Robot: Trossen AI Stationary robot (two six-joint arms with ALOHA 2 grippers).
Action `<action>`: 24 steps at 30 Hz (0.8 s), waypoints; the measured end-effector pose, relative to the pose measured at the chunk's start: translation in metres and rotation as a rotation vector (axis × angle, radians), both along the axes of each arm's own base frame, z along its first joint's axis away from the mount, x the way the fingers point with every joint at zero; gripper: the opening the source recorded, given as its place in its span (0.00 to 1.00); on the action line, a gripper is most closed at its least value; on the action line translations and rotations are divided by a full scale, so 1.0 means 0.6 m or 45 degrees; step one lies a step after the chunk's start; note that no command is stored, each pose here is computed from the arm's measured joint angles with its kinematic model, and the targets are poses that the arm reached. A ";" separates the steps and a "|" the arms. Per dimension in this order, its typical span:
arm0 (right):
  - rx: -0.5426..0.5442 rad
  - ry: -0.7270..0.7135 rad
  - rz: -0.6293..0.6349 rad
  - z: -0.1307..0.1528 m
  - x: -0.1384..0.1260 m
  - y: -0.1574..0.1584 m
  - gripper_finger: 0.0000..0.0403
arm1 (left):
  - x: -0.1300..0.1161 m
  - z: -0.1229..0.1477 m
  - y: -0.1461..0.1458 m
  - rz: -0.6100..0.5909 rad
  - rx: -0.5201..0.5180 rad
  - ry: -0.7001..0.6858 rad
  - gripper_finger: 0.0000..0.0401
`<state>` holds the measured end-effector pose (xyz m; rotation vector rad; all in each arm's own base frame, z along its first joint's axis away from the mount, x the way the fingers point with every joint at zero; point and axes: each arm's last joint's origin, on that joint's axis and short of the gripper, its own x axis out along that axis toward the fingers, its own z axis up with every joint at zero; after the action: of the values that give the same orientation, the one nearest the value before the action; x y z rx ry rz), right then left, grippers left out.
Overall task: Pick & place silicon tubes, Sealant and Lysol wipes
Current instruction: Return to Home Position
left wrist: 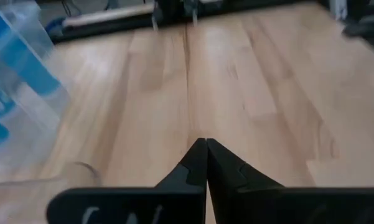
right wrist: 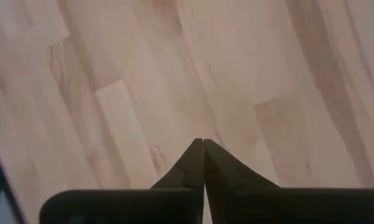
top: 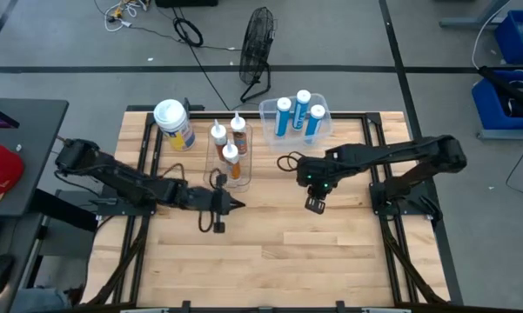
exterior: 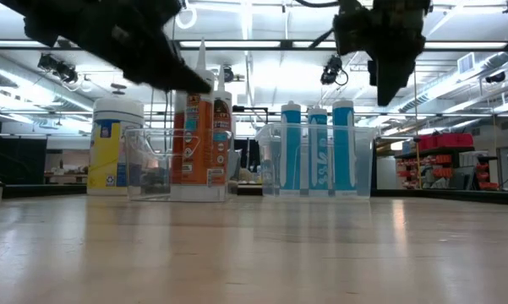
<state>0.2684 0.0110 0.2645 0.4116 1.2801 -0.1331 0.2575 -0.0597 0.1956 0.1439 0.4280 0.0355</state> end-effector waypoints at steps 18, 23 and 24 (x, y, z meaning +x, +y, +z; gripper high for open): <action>0.016 -0.055 -0.077 -0.040 -0.003 -0.001 0.04 | -0.135 0.009 0.084 -0.107 -0.177 -0.457 0.01; 0.029 -0.064 -0.120 -0.039 -0.002 -0.003 0.04 | -0.160 0.010 0.094 -0.084 -0.173 -0.538 0.01; 0.031 -0.064 -0.128 -0.039 -0.002 -0.004 0.04 | -0.165 0.008 0.095 -0.090 -0.176 -0.551 0.01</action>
<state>0.2674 0.0089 0.2411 0.4972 1.2132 -0.1912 0.1584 -0.0026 0.2006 0.0127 -0.0071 -0.0327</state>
